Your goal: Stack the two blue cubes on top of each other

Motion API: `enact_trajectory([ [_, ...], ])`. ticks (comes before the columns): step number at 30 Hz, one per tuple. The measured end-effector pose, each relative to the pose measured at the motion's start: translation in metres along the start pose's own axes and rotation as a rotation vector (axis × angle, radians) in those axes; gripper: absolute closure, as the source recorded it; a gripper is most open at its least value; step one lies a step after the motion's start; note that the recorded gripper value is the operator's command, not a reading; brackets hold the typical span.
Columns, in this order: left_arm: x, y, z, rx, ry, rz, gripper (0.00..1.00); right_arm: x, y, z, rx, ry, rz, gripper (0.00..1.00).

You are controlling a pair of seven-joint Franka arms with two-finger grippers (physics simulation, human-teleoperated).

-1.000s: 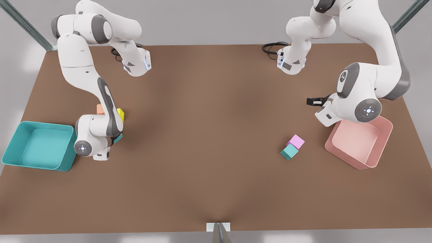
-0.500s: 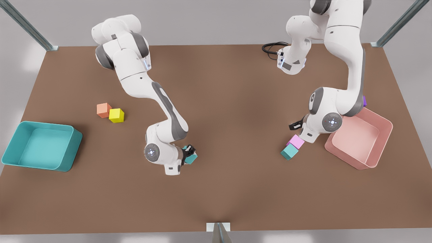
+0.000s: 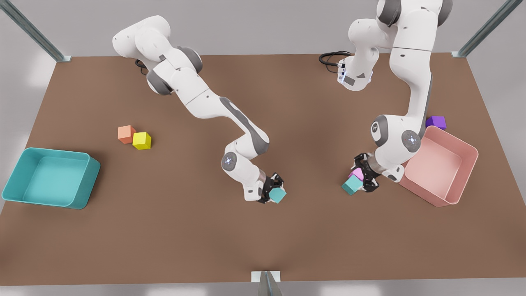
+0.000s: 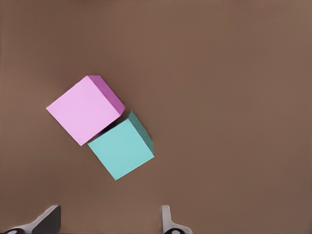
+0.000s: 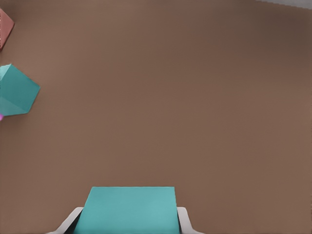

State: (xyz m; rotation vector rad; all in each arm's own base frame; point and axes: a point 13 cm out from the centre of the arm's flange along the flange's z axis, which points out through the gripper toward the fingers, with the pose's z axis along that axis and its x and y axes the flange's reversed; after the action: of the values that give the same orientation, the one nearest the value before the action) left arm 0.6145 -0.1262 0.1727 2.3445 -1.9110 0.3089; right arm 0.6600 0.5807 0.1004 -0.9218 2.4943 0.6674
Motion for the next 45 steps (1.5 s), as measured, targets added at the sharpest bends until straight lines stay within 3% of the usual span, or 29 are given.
enact_trajectory([
  [7,-0.022,0.000,0.012,-0.023,-0.004,-0.218,0.00,-0.013,-0.013,-0.001,0.046,-0.084,0.015,0.00],
  [11,-0.026,0.004,0.026,-0.059,0.003,-0.309,0.00,-0.064,-0.054,-0.089,0.034,-0.111,0.069,0.00],
  [13,-0.025,0.004,0.034,-0.068,0.010,-0.348,0.00,-0.074,-0.111,-0.179,0.019,-0.034,0.133,0.00],
  [15,-0.022,0.002,0.039,-0.070,0.015,-0.376,0.00,-0.008,-0.246,-0.266,0.098,0.136,0.253,0.00],
  [17,-0.023,0.002,0.043,-0.074,0.016,-0.401,0.00,0.042,-0.309,-0.375,0.212,0.290,0.296,0.00],
  [19,-0.024,0.003,0.048,-0.080,0.014,-0.423,0.00,0.058,-0.300,-0.459,0.299,0.406,0.314,0.00],
  [22,-0.026,0.003,0.054,-0.081,0.010,-0.449,0.00,0.065,-0.210,-0.587,0.384,0.477,0.313,0.00],
  [26,-0.028,0.003,0.061,-0.079,0.007,-0.476,0.00,0.123,-0.181,-0.596,0.411,0.633,0.405,0.00],
  [30,-0.025,-0.012,0.060,-0.053,0.018,-0.495,0.00,0.139,-0.178,-0.589,0.430,0.692,0.491,0.00],
  [38,-0.041,-0.027,0.058,-0.035,0.020,-0.545,0.00,0.146,-0.178,-0.588,0.459,0.708,0.618,0.00],
  [45,-0.047,-0.004,0.065,-0.125,-0.022,-0.547,0.00,0.138,-0.173,-0.595,0.476,0.674,0.680,0.00],
])
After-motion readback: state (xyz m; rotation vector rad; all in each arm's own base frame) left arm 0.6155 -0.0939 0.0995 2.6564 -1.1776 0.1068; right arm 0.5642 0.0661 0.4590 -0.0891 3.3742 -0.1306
